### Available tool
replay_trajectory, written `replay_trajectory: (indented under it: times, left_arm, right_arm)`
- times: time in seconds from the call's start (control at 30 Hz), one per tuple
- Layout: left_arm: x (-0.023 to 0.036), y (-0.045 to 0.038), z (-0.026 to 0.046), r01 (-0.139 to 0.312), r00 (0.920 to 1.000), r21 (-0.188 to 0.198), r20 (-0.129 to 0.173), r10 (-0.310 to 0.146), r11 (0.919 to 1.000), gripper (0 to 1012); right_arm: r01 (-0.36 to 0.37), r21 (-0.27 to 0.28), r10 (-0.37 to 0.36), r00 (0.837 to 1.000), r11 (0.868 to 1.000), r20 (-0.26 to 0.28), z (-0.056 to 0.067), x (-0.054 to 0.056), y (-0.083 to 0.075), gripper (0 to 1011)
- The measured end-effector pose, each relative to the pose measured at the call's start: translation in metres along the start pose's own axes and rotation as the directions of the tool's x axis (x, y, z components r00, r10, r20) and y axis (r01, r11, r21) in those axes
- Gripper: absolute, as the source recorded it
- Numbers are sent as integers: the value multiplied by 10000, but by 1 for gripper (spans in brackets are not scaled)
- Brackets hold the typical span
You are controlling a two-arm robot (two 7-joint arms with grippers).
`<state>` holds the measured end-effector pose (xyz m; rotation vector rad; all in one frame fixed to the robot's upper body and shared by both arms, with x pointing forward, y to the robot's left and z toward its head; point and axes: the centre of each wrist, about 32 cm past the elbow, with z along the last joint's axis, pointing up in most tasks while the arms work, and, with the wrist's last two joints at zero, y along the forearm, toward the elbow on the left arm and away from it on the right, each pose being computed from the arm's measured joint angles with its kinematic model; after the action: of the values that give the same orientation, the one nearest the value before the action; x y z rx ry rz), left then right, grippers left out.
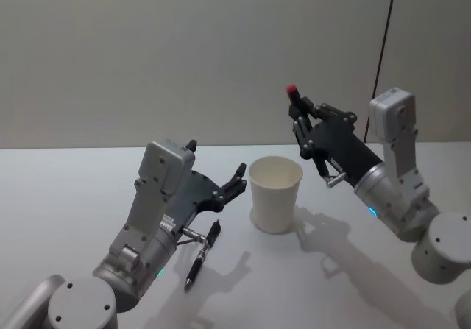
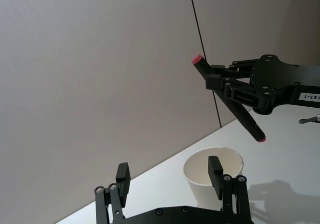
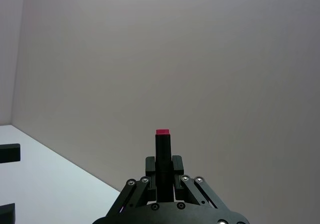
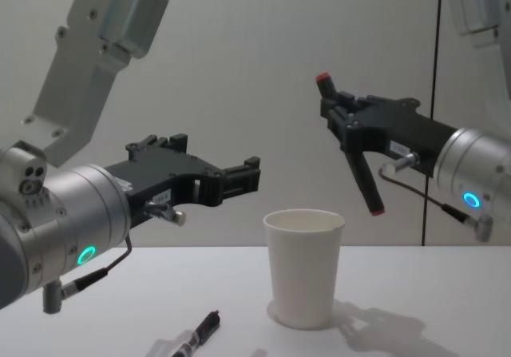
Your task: Place the pen into the pen holder.
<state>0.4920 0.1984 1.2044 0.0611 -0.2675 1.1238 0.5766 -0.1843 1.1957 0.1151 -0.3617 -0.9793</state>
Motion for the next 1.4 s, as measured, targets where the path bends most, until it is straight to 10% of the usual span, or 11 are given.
replay_trajectory:
  times: [1.4]
  left_arm:
    - [0,0,0,0,10000,0,0,0,10000,999]
  right_arm:
    - [-449,1898,683,9906,9808,-1185,-515,-145,296,179]
